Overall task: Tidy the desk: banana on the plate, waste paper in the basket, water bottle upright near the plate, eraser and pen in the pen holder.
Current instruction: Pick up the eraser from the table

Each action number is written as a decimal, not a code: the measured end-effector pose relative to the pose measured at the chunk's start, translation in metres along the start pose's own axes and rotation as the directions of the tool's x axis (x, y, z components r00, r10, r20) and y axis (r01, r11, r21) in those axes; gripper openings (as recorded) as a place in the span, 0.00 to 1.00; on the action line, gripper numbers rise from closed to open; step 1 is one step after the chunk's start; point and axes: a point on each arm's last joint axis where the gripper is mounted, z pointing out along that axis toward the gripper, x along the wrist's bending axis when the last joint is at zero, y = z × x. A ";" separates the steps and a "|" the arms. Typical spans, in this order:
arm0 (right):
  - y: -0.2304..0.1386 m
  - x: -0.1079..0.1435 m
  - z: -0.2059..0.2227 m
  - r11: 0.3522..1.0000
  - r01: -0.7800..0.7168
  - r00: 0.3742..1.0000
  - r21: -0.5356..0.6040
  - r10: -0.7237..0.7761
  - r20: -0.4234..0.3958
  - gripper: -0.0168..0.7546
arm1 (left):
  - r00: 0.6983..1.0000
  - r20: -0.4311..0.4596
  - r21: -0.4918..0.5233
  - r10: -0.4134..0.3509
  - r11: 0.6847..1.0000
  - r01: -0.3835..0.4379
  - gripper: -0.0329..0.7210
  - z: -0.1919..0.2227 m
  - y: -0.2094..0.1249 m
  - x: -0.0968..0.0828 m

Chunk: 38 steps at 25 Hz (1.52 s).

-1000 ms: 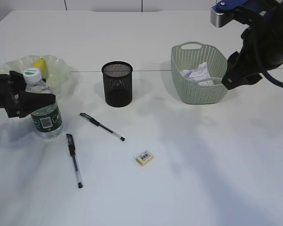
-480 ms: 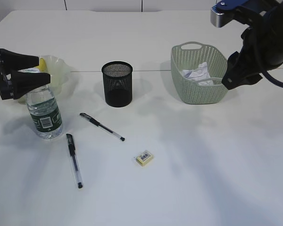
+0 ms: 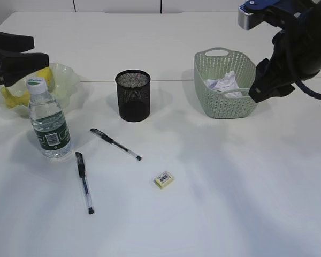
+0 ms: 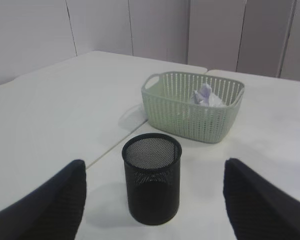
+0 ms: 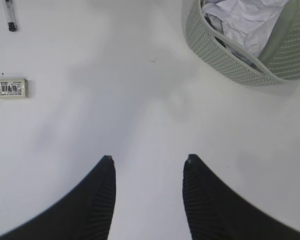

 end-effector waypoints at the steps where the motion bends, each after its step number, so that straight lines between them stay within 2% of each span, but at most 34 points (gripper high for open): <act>1: 0.000 0.000 0.000 1.000 -0.003 1.000 -0.001 0.003 -0.003 0.45 | 1.000 -0.002 -0.007 -0.028 1.000 0.028 0.85 -0.001 0.006 -0.001; 5: 0.000 0.001 0.000 1.000 -0.009 1.000 -0.005 0.009 -0.011 0.45 | 0.998 0.006 0.022 -0.060 0.998 0.060 0.81 -0.010 0.032 -0.014; 8: 0.001 0.002 0.000 1.000 -0.015 1.000 -0.006 0.015 -0.019 0.45 | 0.998 -0.022 0.127 -0.052 0.990 0.055 0.80 -0.014 0.049 -0.028; 11: -0.001 0.003 0.000 1.000 -0.018 0.999 0.015 0.019 -0.032 0.45 | 0.998 -0.044 0.269 -0.041 0.962 0.051 0.80 -0.012 0.059 -0.047; 13: -0.003 0.004 0.000 0.999 -0.017 0.999 0.039 0.019 -0.043 0.45 | 0.997 -0.048 0.376 -0.052 0.924 0.067 0.80 -0.011 0.059 -0.059; 14: -0.004 0.004 0.000 0.999 -0.020 0.999 0.049 0.023 -0.048 0.45 | 0.994 -0.067 0.418 -0.091 0.902 0.111 0.80 -0.009 0.059 -0.064; 15: -0.005 0.005 0.000 0.998 -0.029 0.998 0.057 0.032 -0.051 0.45 | 0.987 -0.093 0.467 -0.129 0.870 0.158 0.80 -0.008 0.056 -0.069; 19: -0.007 0.006 0.000 0.991 -0.106 0.992 0.081 0.111 -0.057 0.45 | 0.960 -0.192 0.622 -0.204 0.731 0.280 0.77 -0.009 0.045 -0.082; 24: -0.007 0.009 -0.001 0.980 -0.171 0.981 0.097 0.179 -0.079 0.45 | 0.929 -0.284 0.706 -0.236 0.605 0.369 0.75 -0.019 0.044 -0.092; 28: -0.005 0.014 -0.001 0.971 -0.221 0.963 0.092 0.233 -0.136 0.45 | 0.904 -0.322 0.759 -0.283 0.493 0.425 0.74 -0.030 0.043 -0.102; 30: -0.004 0.017 -0.002 0.965 -0.247 0.950 0.091 0.260 -0.172 0.45 | 0.899 -0.332 0.782 -0.285 0.450 0.431 0.74 -0.036 0.044 -0.106; 35: 0.000 0.023 -0.003 0.952 -0.295 0.922 0.083 0.307 -0.238 0.45 | 0.871 -0.418 0.772 -0.258 0.405 0.491 0.72 -0.046 0.048 -0.106; 38: 0.000 0.023 -0.003 0.951 -0.299 0.919 0.082 0.310 -0.243 0.45 | 0.842 -0.479 0.739 -0.249 0.404 0.540 0.71 -0.047 0.048 -0.103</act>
